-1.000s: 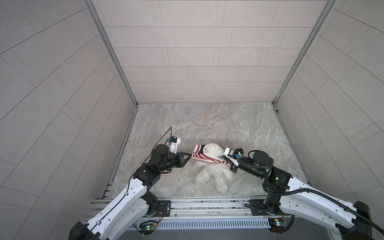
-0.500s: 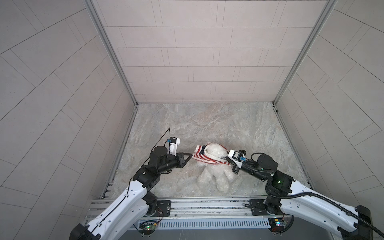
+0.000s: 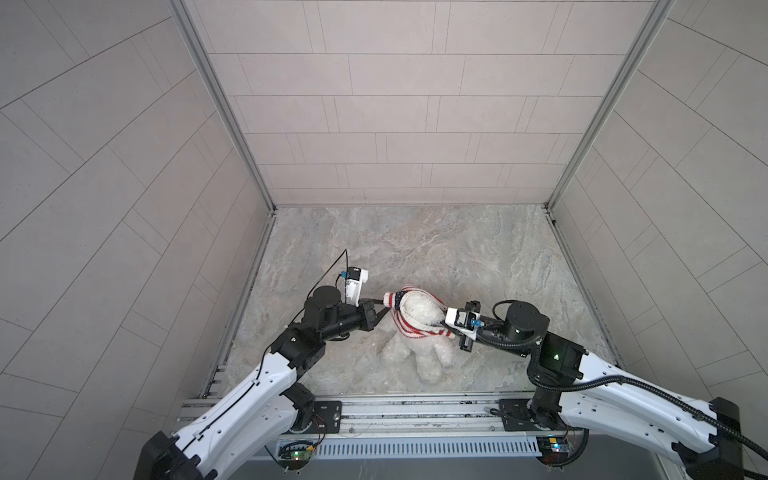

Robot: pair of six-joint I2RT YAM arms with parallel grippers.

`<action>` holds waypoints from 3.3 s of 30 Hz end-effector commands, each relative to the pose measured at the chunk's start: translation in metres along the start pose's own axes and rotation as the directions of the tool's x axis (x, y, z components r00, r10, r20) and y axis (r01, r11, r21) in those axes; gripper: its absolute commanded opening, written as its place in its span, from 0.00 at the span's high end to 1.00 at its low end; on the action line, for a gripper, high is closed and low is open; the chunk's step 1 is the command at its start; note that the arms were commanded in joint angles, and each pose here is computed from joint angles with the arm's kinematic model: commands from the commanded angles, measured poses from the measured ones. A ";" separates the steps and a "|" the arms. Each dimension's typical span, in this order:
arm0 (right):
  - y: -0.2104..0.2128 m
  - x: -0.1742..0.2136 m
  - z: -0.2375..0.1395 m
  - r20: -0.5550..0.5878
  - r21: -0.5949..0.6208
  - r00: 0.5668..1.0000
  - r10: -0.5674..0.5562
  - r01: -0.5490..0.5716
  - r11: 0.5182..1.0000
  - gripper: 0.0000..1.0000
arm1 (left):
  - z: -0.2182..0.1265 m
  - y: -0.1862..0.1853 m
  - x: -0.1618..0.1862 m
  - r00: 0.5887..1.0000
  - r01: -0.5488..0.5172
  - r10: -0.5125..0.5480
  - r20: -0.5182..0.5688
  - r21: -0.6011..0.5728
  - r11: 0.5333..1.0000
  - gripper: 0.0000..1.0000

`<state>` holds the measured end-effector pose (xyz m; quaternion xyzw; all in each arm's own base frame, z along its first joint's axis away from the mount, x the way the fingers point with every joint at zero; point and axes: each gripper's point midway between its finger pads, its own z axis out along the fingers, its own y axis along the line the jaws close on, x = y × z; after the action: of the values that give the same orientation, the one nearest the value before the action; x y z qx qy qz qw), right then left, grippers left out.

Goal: Dress the teddy bear

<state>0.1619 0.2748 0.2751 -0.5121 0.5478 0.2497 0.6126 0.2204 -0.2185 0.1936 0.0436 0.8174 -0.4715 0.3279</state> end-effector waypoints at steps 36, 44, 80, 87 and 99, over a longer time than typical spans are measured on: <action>-0.015 -0.013 0.004 -0.008 0.057 0.996 -0.092 0.093 0.994 1.00 | -0.002 0.005 0.019 0.977 -0.195 0.187 -0.104 -0.068 0.979 1.00; -0.010 -0.011 0.000 -0.019 0.003 0.966 -0.259 0.259 0.966 1.00 | -0.039 0.010 0.004 0.942 -0.335 0.321 -0.096 -0.221 0.916 0.71; -0.001 -0.026 0.003 0.075 -0.283 0.985 -0.152 0.168 0.944 1.00 | -0.034 -0.157 0.000 0.507 -0.753 0.824 -0.253 0.336 0.566 0.59; 0.003 -0.028 0.003 0.089 -0.292 0.984 -0.157 0.177 0.940 1.00 | -0.020 -0.150 0.010 0.471 -0.755 0.829 -0.303 0.348 0.556 0.50; 0.008 -0.028 0.005 0.085 -0.312 0.983 -0.161 0.180 0.933 1.00 | -0.002 -0.135 0.014 0.417 -0.792 0.833 -0.363 0.304 0.529 0.44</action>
<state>0.1606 0.2825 0.2675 -0.6297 0.4928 0.2862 0.5280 0.1515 -0.2960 0.2870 0.5543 0.7220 -0.2861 0.2993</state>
